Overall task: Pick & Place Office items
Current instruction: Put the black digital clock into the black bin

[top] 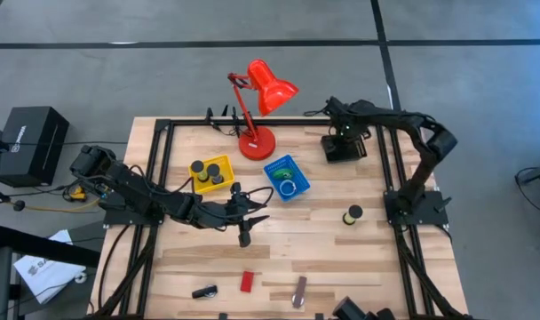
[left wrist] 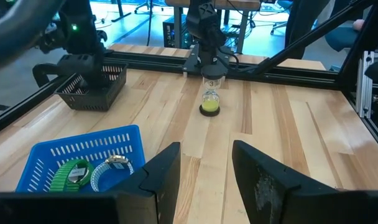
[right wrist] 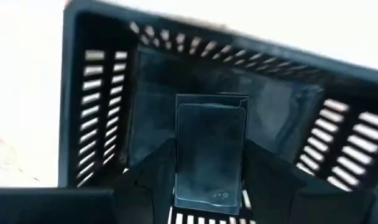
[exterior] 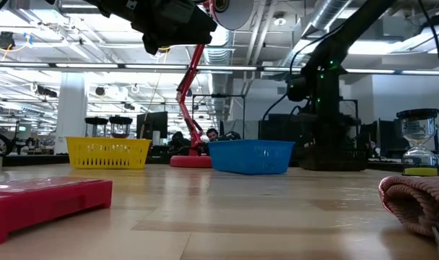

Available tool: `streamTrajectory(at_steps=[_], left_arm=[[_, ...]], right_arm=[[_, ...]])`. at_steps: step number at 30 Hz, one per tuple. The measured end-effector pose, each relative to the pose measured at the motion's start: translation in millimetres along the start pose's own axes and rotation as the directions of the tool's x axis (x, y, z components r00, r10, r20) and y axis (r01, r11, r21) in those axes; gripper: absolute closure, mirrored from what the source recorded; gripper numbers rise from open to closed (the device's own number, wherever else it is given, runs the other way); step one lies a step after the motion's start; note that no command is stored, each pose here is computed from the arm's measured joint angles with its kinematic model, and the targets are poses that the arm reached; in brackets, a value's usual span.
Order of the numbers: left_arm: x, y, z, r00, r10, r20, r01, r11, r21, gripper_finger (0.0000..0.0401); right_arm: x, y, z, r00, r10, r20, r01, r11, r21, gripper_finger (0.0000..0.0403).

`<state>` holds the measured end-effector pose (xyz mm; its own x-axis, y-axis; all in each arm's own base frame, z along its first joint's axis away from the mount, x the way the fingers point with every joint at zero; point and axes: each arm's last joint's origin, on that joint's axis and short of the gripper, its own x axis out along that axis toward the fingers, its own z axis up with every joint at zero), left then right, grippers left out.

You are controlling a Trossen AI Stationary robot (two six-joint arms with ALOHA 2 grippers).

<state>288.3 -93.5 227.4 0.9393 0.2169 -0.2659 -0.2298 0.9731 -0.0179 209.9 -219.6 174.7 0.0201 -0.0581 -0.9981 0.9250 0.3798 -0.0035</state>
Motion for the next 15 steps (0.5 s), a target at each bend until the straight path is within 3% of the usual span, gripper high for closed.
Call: streamTrajectory(at_steps=[4, 15], left_arm=[[0.0, 0.1, 0.0, 1.0, 0.0, 0.0, 0.0, 1.0, 0.0, 0.0261], [0.0, 0.0, 0.0, 1.0, 0.0, 0.0, 0.0, 1.0, -0.003, 0.0261]], right_arm=[[0.4, 6.8, -3.6, 1.0, -0.006, -0.01, 0.006, 1.0, -0.013, 0.0249], [0.5, 3.5, -2.6, 1.0, -0.029, -0.004, 0.029, 0.991, 0.134, 0.0248]])
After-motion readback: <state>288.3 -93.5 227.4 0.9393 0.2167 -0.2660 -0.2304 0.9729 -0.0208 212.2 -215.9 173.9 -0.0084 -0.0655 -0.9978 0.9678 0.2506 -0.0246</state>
